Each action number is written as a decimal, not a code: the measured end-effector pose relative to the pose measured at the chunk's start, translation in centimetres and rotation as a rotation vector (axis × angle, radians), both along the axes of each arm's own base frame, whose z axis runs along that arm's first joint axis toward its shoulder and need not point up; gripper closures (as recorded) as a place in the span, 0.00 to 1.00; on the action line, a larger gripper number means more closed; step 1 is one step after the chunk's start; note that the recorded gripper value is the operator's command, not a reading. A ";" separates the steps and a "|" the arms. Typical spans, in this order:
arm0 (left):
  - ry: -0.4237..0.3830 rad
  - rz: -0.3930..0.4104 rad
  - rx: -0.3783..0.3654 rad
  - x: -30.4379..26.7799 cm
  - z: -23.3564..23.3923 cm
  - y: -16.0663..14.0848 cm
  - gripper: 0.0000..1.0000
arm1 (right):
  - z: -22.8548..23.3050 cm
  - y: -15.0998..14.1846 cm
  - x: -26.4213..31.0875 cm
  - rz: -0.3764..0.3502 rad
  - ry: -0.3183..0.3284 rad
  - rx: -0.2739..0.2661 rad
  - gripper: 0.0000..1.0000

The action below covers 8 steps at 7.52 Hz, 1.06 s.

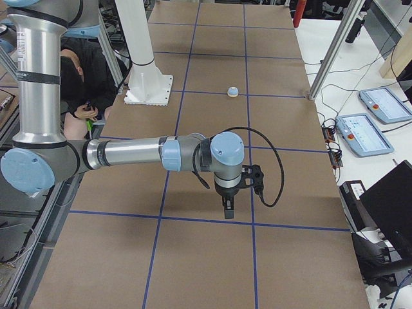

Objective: Place and press bell with both arms

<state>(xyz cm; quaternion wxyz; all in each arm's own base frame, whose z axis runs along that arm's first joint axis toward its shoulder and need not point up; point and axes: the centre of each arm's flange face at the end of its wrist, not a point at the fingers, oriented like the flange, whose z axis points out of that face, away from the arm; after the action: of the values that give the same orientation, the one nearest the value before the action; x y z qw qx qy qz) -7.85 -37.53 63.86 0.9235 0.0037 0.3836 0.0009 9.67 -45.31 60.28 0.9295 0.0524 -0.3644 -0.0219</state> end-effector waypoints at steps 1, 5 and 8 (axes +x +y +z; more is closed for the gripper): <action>-0.001 0.000 -0.005 0.0 0.1 0.4 0.00 | 0.1 0.1 0.0 0.000 0.000 -0.003 0.00; -0.004 0.001 -0.009 0.0 0.3 0.8 0.00 | 0.3 0.2 -0.2 -0.001 -0.002 -0.007 0.00; -0.005 0.002 -0.007 0.1 0.2 0.7 0.00 | 0.5 0.2 -0.2 -0.002 -0.003 -0.014 0.00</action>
<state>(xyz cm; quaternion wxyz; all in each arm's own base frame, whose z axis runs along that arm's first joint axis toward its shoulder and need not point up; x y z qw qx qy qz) -7.80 -36.80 64.11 0.9245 0.0003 0.3812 0.0006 9.44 -45.12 60.82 0.9293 0.0455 -0.3659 -0.0201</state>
